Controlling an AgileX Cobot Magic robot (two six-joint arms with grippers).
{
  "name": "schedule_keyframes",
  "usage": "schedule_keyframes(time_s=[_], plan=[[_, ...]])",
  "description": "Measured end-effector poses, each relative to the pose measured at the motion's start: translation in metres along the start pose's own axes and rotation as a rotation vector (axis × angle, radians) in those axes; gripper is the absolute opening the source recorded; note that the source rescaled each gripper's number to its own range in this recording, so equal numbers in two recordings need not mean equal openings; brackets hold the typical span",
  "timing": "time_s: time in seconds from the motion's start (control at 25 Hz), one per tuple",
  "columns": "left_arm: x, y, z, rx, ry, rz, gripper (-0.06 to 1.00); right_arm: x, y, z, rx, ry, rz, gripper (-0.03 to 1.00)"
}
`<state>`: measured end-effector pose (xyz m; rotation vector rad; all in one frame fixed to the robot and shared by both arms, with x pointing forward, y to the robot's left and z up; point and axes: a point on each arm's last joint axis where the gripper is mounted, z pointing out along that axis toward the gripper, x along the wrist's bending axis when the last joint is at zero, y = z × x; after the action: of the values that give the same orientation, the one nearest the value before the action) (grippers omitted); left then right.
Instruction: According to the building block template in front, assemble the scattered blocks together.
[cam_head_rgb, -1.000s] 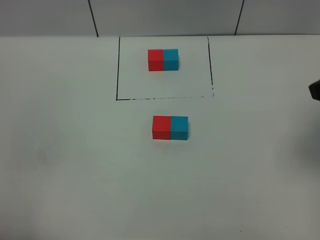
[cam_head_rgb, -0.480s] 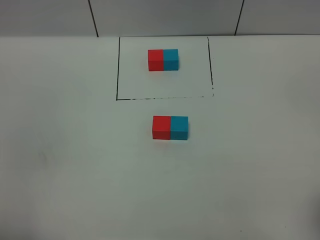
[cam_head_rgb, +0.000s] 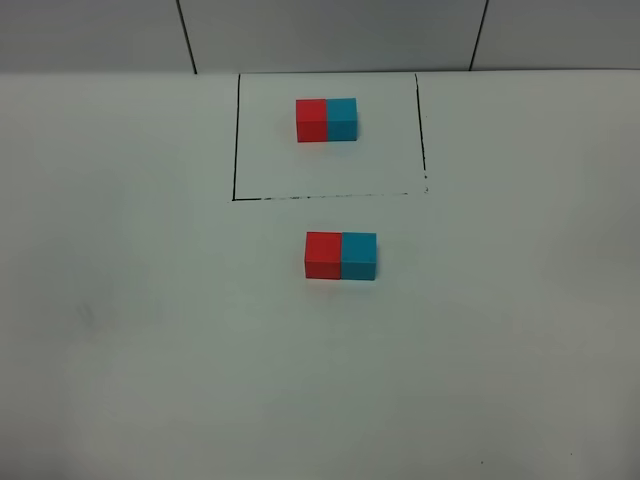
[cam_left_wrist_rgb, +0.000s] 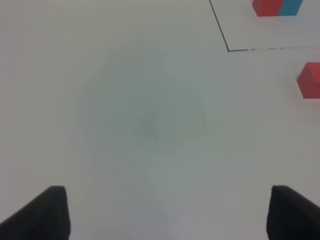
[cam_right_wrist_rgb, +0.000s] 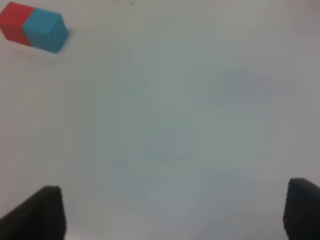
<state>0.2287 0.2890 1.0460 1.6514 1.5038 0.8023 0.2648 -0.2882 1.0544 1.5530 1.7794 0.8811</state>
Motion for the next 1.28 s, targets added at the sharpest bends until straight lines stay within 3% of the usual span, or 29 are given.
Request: schedule_keyframes(time_s=[0.6,0.88,1.28], plan=[[0.000,0.000,0.000,0.000,0.000,0.000,0.84,0.000,-0.021,-0.022,-0.155,-0.031,-0.004,1.00],[0.000,0.000,0.000,0.000,0.000,0.000,0.84,-0.004,-0.022,-0.023,-0.156,-0.077,0.050,1.00],[0.000,0.000,0.000,0.000,0.000,0.000,0.84,-0.005,-0.022,-0.022,-0.155,-0.062,0.041,1.00]])
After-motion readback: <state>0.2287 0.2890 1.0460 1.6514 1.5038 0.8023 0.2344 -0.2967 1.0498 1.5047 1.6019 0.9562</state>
